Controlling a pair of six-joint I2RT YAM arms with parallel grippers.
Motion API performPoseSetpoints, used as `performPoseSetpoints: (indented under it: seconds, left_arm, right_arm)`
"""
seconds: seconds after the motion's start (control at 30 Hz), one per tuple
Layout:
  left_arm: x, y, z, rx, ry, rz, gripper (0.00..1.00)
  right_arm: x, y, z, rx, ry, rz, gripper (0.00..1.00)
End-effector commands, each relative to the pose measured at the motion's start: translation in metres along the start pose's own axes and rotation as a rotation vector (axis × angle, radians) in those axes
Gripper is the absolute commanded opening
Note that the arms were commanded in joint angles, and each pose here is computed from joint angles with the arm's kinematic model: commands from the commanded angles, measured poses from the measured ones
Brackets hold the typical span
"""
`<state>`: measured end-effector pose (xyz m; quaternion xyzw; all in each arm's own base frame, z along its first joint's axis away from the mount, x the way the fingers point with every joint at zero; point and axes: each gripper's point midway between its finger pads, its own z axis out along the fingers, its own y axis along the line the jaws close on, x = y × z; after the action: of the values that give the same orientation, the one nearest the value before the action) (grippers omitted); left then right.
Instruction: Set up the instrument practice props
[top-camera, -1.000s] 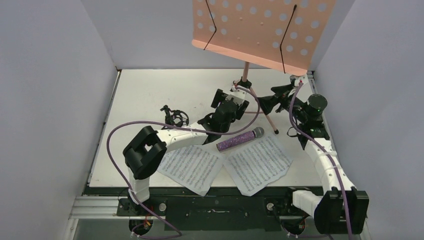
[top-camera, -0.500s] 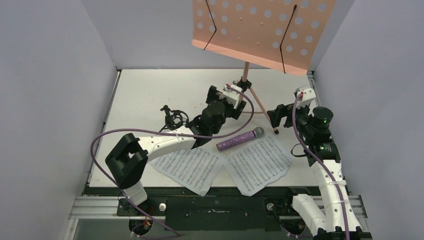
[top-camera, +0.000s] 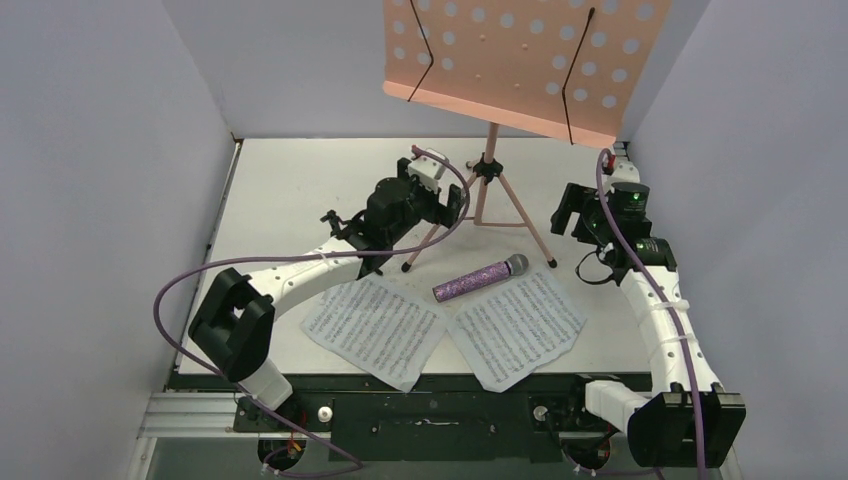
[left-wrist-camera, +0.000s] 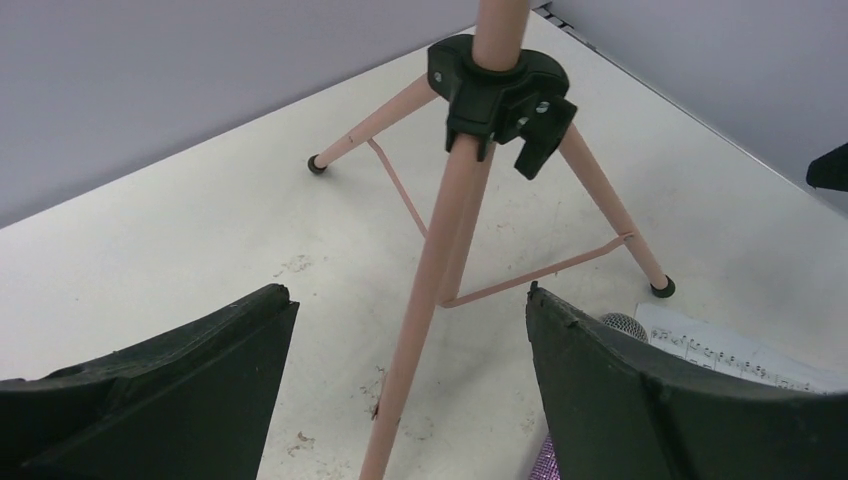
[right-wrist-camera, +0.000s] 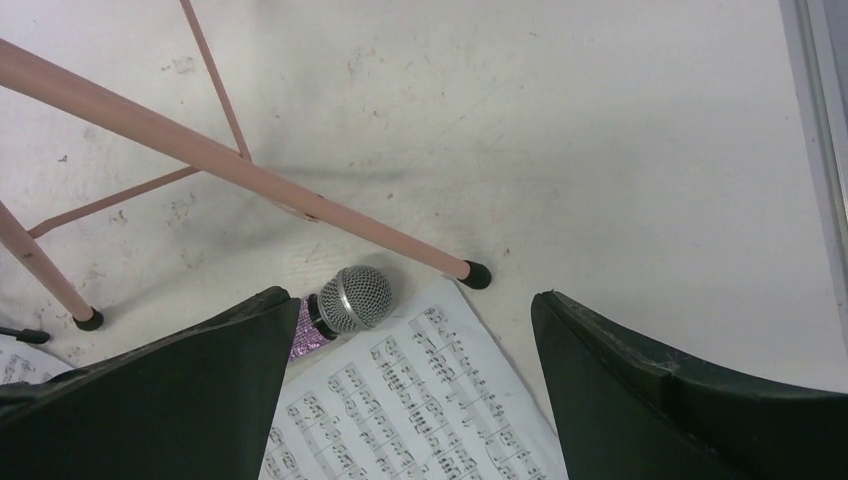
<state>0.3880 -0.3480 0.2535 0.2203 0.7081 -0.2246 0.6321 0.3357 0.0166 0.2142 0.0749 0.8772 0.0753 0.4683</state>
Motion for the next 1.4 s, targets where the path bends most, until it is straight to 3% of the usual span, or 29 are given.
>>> performPoseSetpoints:
  seconds: [0.0,0.2,0.4,0.67,1.0,1.37]
  left_arm:
    - [-0.012,-0.012,-0.008,0.166,-0.009,-0.121,0.83]
    - [-0.004,-0.013,0.004,0.251,0.007,-0.107,0.78]
    - [0.006,-0.012,0.024,0.247,0.025,-0.081,0.73]
    - [0.018,-0.001,0.042,0.189,0.039,-0.053,0.72]
    - [0.037,-0.003,0.054,0.193,0.064,-0.056,0.59]
    - [0.034,-0.003,0.055,0.186,0.043,-0.053,0.38]
  right_arm:
    - [-0.005,0.006,-0.01,-0.018,-0.012,0.049,0.9]
    - [0.019,0.035,0.0,-0.178,0.059,0.176,0.9]
    - [0.055,0.046,0.012,-0.247,0.118,0.327,0.99]
    - [0.077,0.052,0.033,-0.261,0.196,0.467,0.66]
    - [0.069,0.043,0.069,-0.194,0.178,0.479,0.65]
    - [0.039,0.053,0.124,-0.199,0.174,0.436,0.64]
